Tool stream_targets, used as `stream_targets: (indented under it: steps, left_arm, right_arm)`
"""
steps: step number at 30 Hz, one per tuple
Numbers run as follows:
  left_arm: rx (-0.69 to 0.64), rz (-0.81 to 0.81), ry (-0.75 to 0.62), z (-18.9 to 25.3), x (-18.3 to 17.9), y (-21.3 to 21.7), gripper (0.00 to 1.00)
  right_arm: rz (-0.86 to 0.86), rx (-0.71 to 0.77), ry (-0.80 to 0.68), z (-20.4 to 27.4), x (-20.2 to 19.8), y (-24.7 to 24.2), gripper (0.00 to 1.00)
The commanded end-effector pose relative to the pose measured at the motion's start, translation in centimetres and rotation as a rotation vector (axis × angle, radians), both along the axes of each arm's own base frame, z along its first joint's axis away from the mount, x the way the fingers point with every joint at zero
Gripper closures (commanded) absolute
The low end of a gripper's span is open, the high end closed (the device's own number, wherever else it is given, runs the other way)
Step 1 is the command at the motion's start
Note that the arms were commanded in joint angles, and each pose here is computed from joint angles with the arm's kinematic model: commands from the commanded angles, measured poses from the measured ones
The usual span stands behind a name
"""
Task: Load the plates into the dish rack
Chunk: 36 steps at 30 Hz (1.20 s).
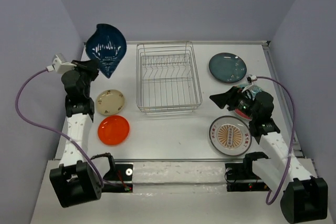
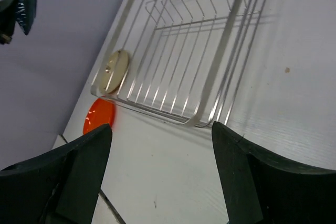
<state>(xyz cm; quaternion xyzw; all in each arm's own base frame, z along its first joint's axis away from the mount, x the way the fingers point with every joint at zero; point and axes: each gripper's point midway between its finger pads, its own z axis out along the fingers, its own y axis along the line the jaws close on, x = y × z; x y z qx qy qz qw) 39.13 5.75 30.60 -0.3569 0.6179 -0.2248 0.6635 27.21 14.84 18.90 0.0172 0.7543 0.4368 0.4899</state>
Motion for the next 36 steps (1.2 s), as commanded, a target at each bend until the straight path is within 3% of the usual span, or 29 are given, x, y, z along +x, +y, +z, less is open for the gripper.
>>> stream_targets:
  steps: [1, 7, 12, 17, 24, 25, 28, 29, 31, 32, 33, 35, 36]
  left_arm:
    - [-0.081, -0.252, -0.223, 5.5, -2.7, -7.5, 0.94]
    - [-0.142, -0.521, -0.228, 3.8, -6.1, -15.6, 0.94]
    - [-0.166, -0.662, -0.235, 2.4, -8.8, -19.6, 0.94]
    - [-0.21, -0.741, -0.227, 0.4, -10.6, -21.2, 0.94]
    - [-0.25, -0.822, -0.241, -1.2, -12.5, -22.4, 0.94]
    - [-0.258, -0.827, -0.239, -1.4, -12.7, -22.5, 0.94]
    - [-0.269, -0.834, -0.245, -1.6, -13.1, -22.5, 0.94]
    - [-0.269, -0.837, -0.255, -1.4, -13.3, -22.5, 0.94]
    - [-0.264, -0.84, -0.27, -1.0, -13.6, -22.5, 0.93]
    - [-0.252, -0.842, -0.285, -0.7, -13.8, -22.4, 0.89]
    - [-0.246, -0.849, -0.289, -0.6, -14.0, -22.5, 0.78]
    - [-0.224, -0.858, -0.3, -0.2, -14.4, -22.5, 0.7]
    - [-0.216, -0.862, -0.288, -0.4, -14.4, -22.6, 0.56]
  right_arm:
    - [0.082, 0.049, -0.173, 8.6, -0.9, 1.6, 0.18]
    - [0.153, 0.063, -0.249, 14.1, -0.9, 4.5, 0.14]
    - [0.226, 0.031, -0.213, 14.1, 1.0, 8.9, 0.11]
    - [0.391, 0.013, -0.224, 14.1, 0.2, 15.0, 0.07]
    - [0.438, -0.016, -0.154, 11.1, 1.1, 19.7, 0.08]
    - [0.449, -0.015, -0.151, 10.9, 0.8, 20.2, 0.11]
    - [0.443, -0.019, -0.146, 10.6, 0.9, 21.2, 0.3]
    - [0.423, -0.018, -0.145, 10.8, 1.3, 21.1, 0.48]
    - [0.404, -0.017, -0.139, 10.7, 1.7, 21.1, 0.71]
    - [0.39, -0.018, -0.136, 10.7, 1.8, 21.0, 0.87]
    - [0.355, -0.02, -0.138, 10.9, 2.3, 20.6, 0.93]
    - [0.316, -0.033, -0.137, 10.9, 2.7, 20.1, 0.93]
    - [0.278, -0.047, -0.145, 11.3, 3.3, 19.8, 0.93]
